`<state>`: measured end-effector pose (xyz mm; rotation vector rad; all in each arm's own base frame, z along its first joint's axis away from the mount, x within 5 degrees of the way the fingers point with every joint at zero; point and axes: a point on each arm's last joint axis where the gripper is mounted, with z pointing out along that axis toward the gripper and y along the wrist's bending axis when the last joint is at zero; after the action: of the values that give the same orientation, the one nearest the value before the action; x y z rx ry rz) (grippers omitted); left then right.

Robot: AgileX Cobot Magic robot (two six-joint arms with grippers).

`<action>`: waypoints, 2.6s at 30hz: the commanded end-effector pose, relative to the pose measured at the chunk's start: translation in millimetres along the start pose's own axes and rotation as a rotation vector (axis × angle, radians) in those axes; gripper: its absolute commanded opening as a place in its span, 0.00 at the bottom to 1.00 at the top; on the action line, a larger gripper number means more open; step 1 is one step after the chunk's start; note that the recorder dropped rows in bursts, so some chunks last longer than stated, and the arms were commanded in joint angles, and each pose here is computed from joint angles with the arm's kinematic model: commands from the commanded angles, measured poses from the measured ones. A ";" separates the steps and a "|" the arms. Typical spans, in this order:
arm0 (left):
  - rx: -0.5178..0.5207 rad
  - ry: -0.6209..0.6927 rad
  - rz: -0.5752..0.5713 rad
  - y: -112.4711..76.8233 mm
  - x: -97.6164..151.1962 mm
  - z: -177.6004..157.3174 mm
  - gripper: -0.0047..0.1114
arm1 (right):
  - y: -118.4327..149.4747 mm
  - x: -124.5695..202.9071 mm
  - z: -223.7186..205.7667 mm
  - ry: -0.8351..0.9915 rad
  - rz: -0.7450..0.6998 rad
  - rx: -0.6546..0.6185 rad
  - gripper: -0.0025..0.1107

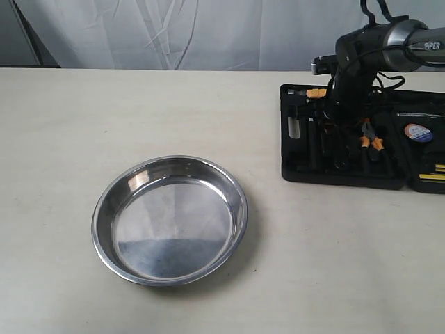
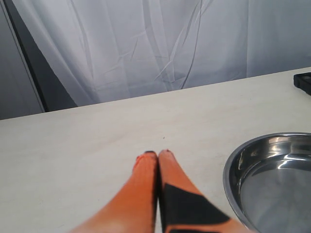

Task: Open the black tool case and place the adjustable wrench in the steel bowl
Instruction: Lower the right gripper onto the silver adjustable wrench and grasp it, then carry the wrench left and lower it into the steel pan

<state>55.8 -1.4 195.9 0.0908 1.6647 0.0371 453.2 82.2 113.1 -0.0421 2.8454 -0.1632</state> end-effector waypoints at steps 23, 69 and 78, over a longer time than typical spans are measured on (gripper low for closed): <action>0.004 -0.004 -0.002 -0.2 -1.0 0.1 0.04 | 1.4 -3.2 -75.8 -0.043 -0.075 -0.048 0.02; 0.004 -0.004 -0.002 -0.2 -1.0 0.1 0.04 | 249.9 145.2 -96.6 -0.035 -0.657 -0.405 0.30; 0.004 -0.004 -0.002 -0.2 -1.0 0.1 0.04 | 235.4 144.6 -125.9 0.001 -0.693 -0.366 0.08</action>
<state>55.8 -1.4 195.9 0.0908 1.6647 0.0371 278.0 329.1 144.0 -1.0696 2.7127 0.2480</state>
